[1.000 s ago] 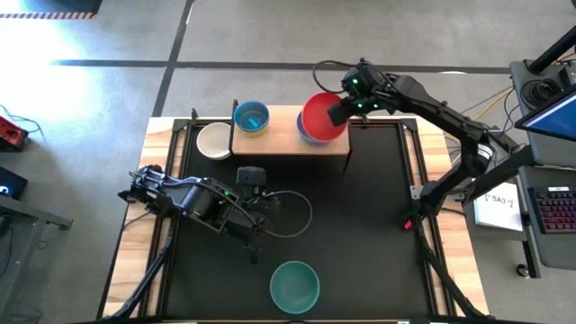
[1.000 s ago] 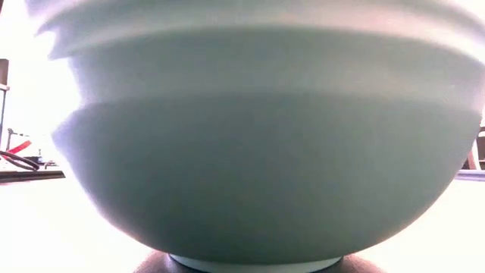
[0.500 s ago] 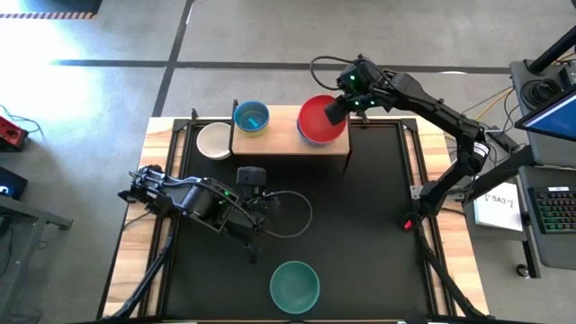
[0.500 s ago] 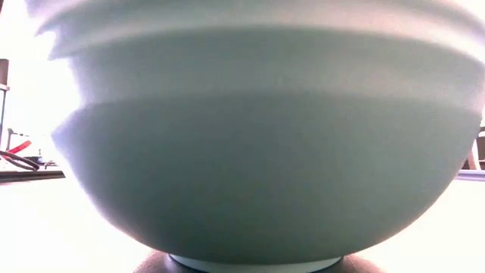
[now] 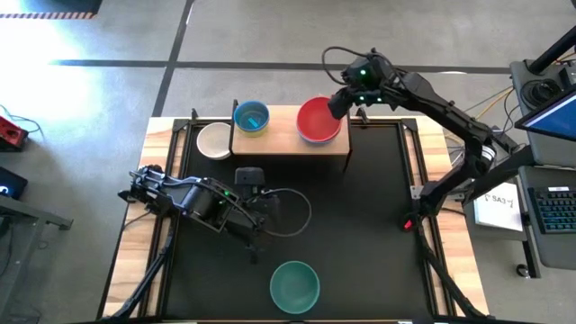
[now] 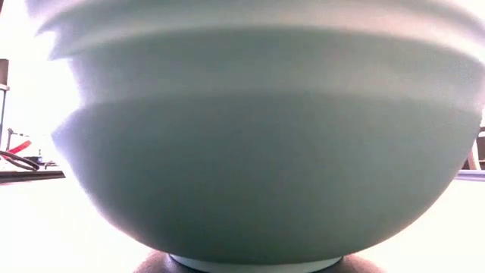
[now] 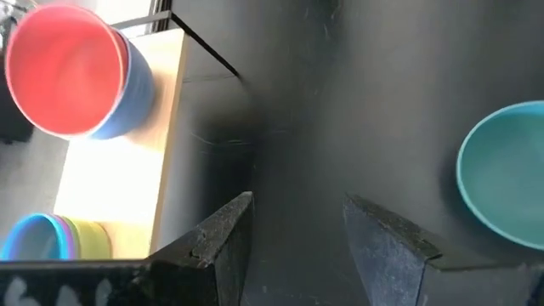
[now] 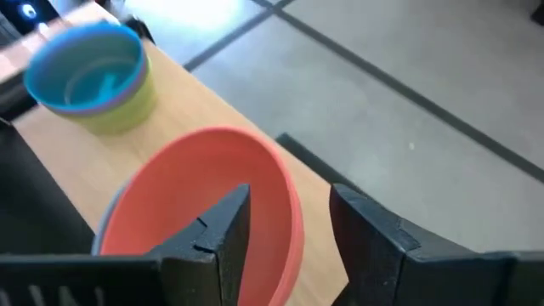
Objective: Place and stack bowls onto a shelf
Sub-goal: Stack the large green bowl on top of the large orange bowl on the shelf
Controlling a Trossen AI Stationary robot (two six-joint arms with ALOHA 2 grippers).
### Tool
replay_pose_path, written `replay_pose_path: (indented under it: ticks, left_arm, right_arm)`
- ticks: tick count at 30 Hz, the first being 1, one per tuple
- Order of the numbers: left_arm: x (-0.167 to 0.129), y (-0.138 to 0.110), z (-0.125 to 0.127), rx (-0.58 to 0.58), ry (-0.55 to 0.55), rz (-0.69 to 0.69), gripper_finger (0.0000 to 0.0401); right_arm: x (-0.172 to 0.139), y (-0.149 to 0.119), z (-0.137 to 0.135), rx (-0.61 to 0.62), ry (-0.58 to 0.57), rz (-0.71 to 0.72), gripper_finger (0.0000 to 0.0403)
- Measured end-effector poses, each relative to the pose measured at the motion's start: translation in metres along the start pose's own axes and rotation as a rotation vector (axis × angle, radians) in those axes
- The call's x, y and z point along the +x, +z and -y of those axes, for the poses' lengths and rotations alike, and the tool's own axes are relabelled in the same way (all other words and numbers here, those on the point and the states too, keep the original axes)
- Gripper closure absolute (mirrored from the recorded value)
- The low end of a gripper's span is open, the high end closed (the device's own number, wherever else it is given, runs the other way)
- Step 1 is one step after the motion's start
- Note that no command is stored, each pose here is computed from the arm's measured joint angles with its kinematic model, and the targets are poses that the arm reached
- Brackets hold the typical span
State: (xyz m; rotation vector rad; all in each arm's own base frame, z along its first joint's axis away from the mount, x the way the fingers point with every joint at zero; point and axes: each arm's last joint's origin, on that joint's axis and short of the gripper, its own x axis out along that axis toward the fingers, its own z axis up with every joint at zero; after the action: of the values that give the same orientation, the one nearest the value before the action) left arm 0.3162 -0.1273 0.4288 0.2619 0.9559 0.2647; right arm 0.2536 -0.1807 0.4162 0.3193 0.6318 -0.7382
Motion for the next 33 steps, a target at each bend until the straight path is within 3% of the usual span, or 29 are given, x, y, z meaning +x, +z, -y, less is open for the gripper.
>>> replay_pose_path:
  ticks: [6, 13, 22, 26, 33]
  left_arm:
    - [0.021, 0.004, 0.012, -0.126, -0.068, -0.080, 0.0234]
    - [0.067, 0.007, 0.044, -0.332, -0.168, -0.279, 0.0234]
    - [0.094, -0.001, 0.110, -0.328, -0.168, -0.321, 0.0234]
    - [0.113, -0.010, 0.136, -0.339, -0.089, -0.330, 0.0234]
    - [0.146, -0.022, 0.161, -0.296, -0.039, -0.406, 0.0234]
  right_arm:
    - [-0.026, -0.004, -0.001, 0.000, 0.022, 0.014, 0.0261]
    - [-0.053, -0.017, -0.020, -0.021, 0.108, -0.027, 0.0272]
    - [-0.078, -0.031, -0.058, -0.092, 0.239, -0.031, 0.0271]
    - [-0.083, -0.040, -0.075, -0.115, 0.287, -0.067, 0.0273]
    - [-0.088, -0.054, -0.095, -0.160, 0.210, -0.092, 0.0271]
